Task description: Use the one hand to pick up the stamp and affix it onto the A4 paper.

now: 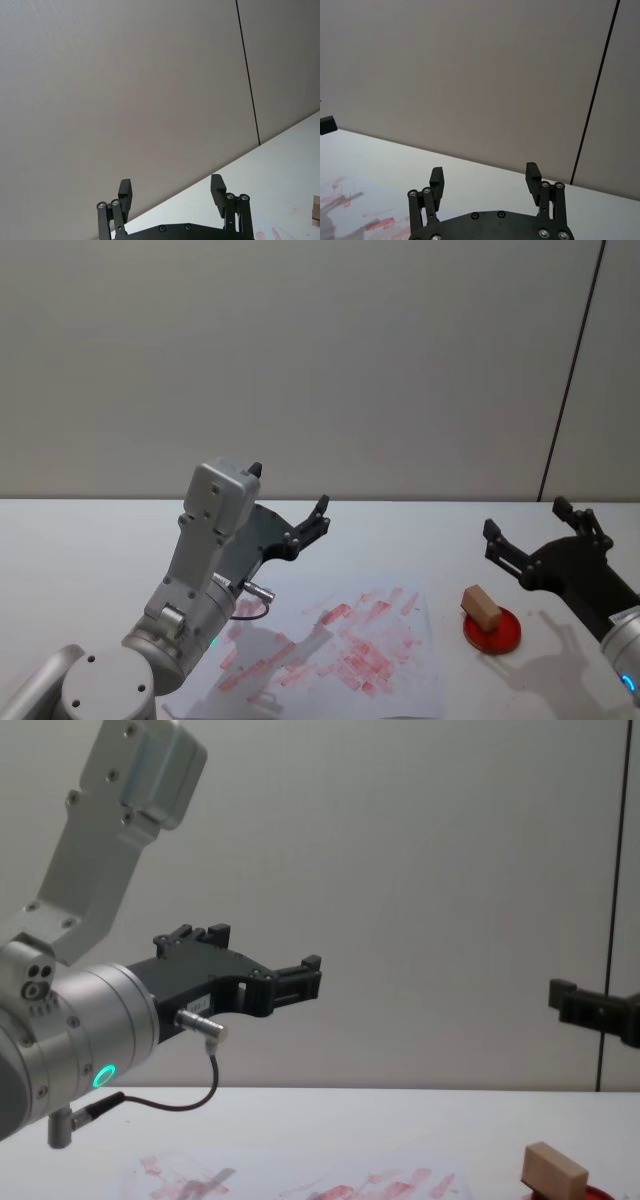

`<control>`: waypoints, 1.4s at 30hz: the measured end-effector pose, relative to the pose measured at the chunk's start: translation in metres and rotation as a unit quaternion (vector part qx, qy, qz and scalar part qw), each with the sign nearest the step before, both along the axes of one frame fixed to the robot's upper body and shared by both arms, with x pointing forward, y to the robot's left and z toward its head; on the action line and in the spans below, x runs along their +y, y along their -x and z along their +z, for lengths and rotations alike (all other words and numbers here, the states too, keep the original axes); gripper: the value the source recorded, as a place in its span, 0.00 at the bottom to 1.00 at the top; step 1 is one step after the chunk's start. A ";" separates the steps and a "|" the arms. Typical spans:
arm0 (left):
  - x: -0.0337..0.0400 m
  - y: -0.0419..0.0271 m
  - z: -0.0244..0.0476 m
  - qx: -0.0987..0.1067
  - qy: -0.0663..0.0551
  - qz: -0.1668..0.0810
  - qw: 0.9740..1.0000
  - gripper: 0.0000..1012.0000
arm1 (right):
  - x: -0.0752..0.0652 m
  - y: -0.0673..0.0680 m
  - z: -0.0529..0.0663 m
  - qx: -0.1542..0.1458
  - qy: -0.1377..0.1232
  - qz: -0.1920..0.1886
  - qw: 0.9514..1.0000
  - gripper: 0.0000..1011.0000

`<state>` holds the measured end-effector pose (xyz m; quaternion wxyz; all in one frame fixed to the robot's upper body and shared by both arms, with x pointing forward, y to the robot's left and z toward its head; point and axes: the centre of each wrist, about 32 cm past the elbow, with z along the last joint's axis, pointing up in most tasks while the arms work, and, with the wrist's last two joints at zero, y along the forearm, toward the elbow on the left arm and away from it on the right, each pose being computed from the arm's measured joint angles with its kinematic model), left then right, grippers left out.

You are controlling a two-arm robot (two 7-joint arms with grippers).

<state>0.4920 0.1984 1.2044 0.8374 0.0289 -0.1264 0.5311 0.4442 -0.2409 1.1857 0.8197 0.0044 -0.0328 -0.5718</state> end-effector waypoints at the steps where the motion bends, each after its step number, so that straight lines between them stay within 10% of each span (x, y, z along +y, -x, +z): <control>1: 0.0000 0.0000 0.0000 0.000 0.000 0.000 1.000 0.99 | -0.001 0.000 -0.001 0.001 0.001 0.001 1.000 0.99; 42: 0.0000 0.0000 0.0000 0.000 0.000 0.000 1.000 0.99 | -0.015 -0.043 -0.052 0.141 0.061 0.084 0.985 0.99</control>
